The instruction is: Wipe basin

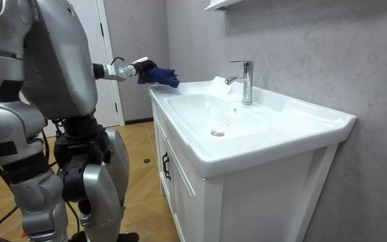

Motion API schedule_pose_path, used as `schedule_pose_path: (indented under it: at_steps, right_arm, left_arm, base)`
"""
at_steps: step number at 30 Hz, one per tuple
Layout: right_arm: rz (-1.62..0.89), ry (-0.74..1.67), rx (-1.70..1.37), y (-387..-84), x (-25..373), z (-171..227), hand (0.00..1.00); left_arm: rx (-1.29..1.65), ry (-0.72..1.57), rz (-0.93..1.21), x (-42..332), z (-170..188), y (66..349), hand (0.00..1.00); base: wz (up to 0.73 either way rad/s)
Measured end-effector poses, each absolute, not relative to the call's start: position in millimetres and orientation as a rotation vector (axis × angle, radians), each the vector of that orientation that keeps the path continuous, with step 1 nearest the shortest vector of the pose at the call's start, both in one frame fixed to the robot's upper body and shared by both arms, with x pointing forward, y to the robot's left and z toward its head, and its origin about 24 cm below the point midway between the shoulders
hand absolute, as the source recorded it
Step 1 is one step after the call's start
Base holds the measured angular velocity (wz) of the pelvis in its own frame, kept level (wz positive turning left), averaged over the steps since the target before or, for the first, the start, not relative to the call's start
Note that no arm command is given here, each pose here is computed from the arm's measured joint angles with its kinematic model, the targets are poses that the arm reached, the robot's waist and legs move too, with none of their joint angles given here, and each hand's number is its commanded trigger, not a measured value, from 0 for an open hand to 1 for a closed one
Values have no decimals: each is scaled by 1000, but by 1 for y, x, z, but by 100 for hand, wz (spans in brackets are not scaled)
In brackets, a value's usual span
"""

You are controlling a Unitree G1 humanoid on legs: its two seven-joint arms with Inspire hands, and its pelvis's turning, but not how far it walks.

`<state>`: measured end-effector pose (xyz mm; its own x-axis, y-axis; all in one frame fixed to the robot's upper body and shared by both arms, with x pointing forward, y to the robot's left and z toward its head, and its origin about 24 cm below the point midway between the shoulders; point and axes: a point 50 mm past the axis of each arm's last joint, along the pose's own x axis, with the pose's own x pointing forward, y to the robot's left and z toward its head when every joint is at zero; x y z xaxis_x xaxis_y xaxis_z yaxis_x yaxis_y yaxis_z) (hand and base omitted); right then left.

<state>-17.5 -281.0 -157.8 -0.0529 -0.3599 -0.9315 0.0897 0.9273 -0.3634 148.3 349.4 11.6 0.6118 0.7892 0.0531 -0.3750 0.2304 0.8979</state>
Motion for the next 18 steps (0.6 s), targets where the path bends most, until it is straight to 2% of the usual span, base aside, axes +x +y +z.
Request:
schedule_pose_path:
  at_steps: [18]
  right_arm:
    - [-370,1581,-221,-281,-16,-158,0]
  left_arm:
    - [1138,414,852,158,23,349,100]
  base:
    - [0]
